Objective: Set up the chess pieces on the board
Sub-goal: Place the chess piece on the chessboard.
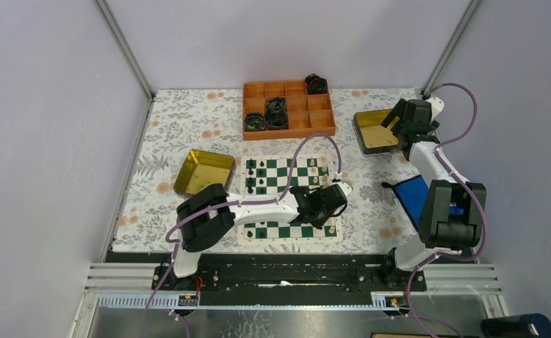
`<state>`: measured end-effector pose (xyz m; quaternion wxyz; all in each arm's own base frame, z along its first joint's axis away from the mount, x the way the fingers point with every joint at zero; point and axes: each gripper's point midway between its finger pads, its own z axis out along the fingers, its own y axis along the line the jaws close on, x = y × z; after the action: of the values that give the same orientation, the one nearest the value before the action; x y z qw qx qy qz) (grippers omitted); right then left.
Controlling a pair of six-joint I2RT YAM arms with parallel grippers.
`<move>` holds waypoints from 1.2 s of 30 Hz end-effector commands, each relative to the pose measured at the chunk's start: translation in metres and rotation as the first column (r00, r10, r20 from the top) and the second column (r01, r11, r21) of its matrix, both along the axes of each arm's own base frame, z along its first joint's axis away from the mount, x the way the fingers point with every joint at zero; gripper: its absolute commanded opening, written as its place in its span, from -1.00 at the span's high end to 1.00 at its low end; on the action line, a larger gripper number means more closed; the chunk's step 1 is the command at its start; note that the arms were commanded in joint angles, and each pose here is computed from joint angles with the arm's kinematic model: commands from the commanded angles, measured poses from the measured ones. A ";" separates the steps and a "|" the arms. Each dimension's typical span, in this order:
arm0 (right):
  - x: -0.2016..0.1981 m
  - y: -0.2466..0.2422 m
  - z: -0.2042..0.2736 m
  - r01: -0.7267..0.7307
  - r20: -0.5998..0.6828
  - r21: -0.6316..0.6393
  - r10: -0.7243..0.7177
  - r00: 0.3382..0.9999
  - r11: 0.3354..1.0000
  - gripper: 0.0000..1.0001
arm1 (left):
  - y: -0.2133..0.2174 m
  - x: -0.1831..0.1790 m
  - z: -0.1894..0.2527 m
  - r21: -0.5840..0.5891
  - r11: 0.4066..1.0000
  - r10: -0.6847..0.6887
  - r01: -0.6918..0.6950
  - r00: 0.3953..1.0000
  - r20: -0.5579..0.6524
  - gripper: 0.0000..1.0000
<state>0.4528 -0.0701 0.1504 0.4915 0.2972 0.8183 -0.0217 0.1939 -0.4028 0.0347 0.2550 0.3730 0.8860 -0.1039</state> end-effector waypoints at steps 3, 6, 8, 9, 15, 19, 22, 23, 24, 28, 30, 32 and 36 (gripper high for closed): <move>0.002 -0.001 0.030 0.009 0.087 -0.015 -0.007 0.996 1.000 -1.00 | -0.010 -0.004 0.007 -0.043 0.999 -0.005 0.004 1.000 -0.006 0.34; 0.001 -0.001 0.030 0.008 0.088 -0.014 -0.007 0.996 1.000 -1.00 | -0.008 -0.004 0.005 -0.037 0.999 -0.001 0.001 1.000 -0.007 0.35; 0.001 -0.001 0.031 0.008 0.091 -0.014 -0.007 0.996 1.000 -1.00 | -0.007 -0.003 0.003 -0.030 1.000 0.004 -0.004 1.000 -0.004 0.35; 0.000 -0.001 0.031 0.008 0.090 -0.014 -0.007 0.996 1.000 -1.00 | -0.006 -0.003 0.002 -0.026 1.000 0.007 -0.007 1.000 -0.002 0.34; -0.002 0.000 0.032 0.007 0.096 -0.012 -0.006 0.995 1.000 -1.00 | 0.001 0.001 -0.008 0.011 1.000 0.025 -0.026 0.999 0.019 0.34; -0.003 0.000 0.032 0.008 0.099 -0.013 -0.006 0.995 1.000 -1.00 | 0.004 0.004 -0.011 0.025 0.999 0.033 -0.034 0.999 0.029 0.39; -0.004 0.000 0.032 0.007 0.101 -0.013 -0.006 0.995 1.000 -1.00 | 0.004 0.005 -0.010 0.024 0.999 0.038 -0.039 0.999 0.037 0.49; -0.004 0.000 0.033 0.007 0.103 -0.013 -0.006 0.995 1.000 -1.00 | 0.003 0.006 -0.010 0.022 0.999 0.040 -0.041 0.998 0.040 0.53; -0.004 0.000 0.033 0.007 0.102 -0.013 -0.006 0.995 1.000 -1.00 | 0.003 0.006 -0.009 0.019 0.999 0.041 -0.042 0.998 0.041 0.59; -0.004 0.001 0.032 0.005 0.101 -0.011 -0.004 0.995 1.000 -1.00 | 0.002 0.007 -0.006 0.016 0.999 0.046 -0.047 0.998 0.047 0.71; -0.004 0.001 0.032 0.006 0.102 -0.009 -0.005 0.995 1.000 -1.00 | 0.002 0.008 -0.004 0.010 0.999 0.049 -0.050 0.998 0.050 0.72; -0.003 0.001 0.032 0.005 0.101 -0.009 -0.004 0.995 1.000 -1.00 | 0.001 0.008 -0.002 0.004 0.999 0.051 -0.051 0.998 0.049 0.74; -0.002 0.001 0.031 0.004 0.101 -0.008 -0.003 0.995 1.000 -1.00 | -0.002 0.006 0.004 -0.015 0.999 0.049 -0.049 0.998 0.041 0.74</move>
<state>0.4433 -0.0687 0.1506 0.4925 0.2968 0.8179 -0.0203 0.1994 -0.3971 0.0300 0.2636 0.3601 0.8909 -0.0847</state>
